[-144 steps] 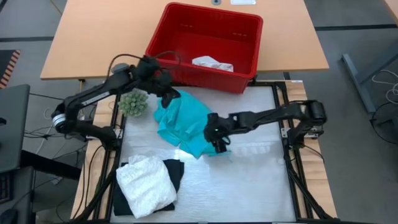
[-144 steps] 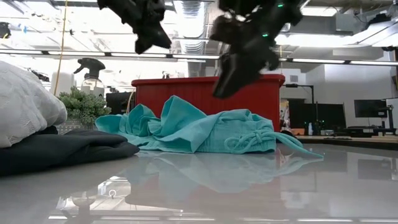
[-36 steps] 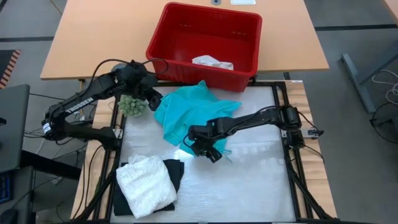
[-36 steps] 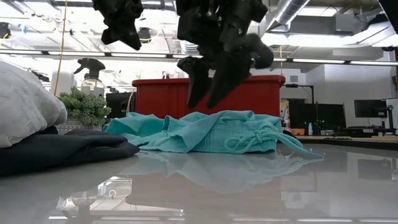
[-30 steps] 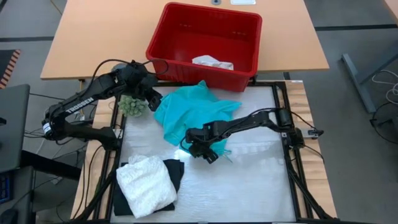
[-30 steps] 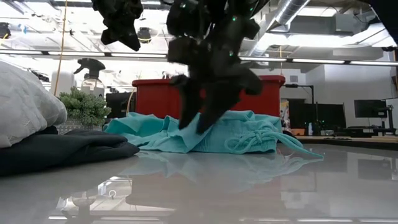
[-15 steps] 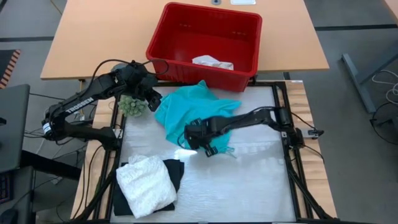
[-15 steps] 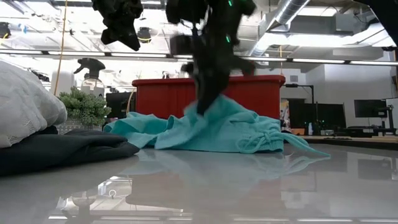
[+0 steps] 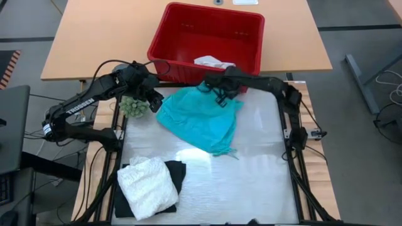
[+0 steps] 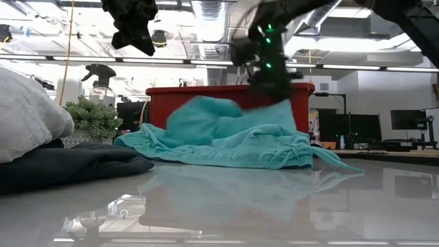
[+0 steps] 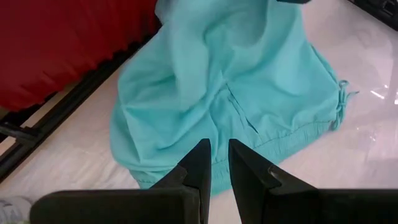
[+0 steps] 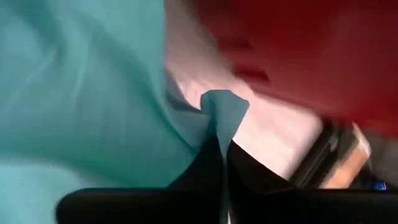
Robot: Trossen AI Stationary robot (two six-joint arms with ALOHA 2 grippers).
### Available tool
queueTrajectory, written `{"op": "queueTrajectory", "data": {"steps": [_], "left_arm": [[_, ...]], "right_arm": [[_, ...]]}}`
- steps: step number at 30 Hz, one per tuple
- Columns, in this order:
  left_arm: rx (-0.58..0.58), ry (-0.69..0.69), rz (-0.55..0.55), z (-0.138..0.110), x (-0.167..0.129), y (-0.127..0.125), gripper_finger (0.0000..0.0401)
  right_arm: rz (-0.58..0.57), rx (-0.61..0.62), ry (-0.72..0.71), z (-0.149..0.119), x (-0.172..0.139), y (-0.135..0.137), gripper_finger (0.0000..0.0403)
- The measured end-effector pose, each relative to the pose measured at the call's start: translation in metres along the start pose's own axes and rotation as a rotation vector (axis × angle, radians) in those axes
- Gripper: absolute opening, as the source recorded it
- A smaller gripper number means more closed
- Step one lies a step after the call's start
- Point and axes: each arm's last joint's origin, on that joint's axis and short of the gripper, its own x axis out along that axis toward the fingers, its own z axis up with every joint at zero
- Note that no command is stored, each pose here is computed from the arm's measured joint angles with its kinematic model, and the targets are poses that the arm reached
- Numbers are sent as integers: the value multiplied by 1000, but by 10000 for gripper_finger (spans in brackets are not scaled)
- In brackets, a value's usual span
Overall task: Fold Laundry from Bin
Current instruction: Fold the blue shorts
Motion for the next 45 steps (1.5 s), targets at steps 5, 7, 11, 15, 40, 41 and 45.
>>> {"op": "queueTrajectory", "data": {"steps": [5,7,11,15,40,41,45], "left_arm": [[-13,16,-32,-1,0,-1,43],[-12,38,-71,-5,4,-2,43],[53,96,-105,-18,15,-8,43],[111,134,-135,-29,25,-16,43],[-23,70,-82,-33,36,-30,43],[-30,68,-74,-33,36,-30,43],[-55,63,-48,-33,37,-29,43]], "right_arm": [[29,-19,123,-2,19,-17,104],[28,-80,113,-1,18,-19,133],[77,-212,-5,-11,-14,-28,180],[99,-265,-228,-29,-61,-43,202],[490,-1217,-532,-197,-31,106,201],[478,-1258,-527,-199,-27,114,208],[371,-1348,-499,-201,-7,140,236]]}}
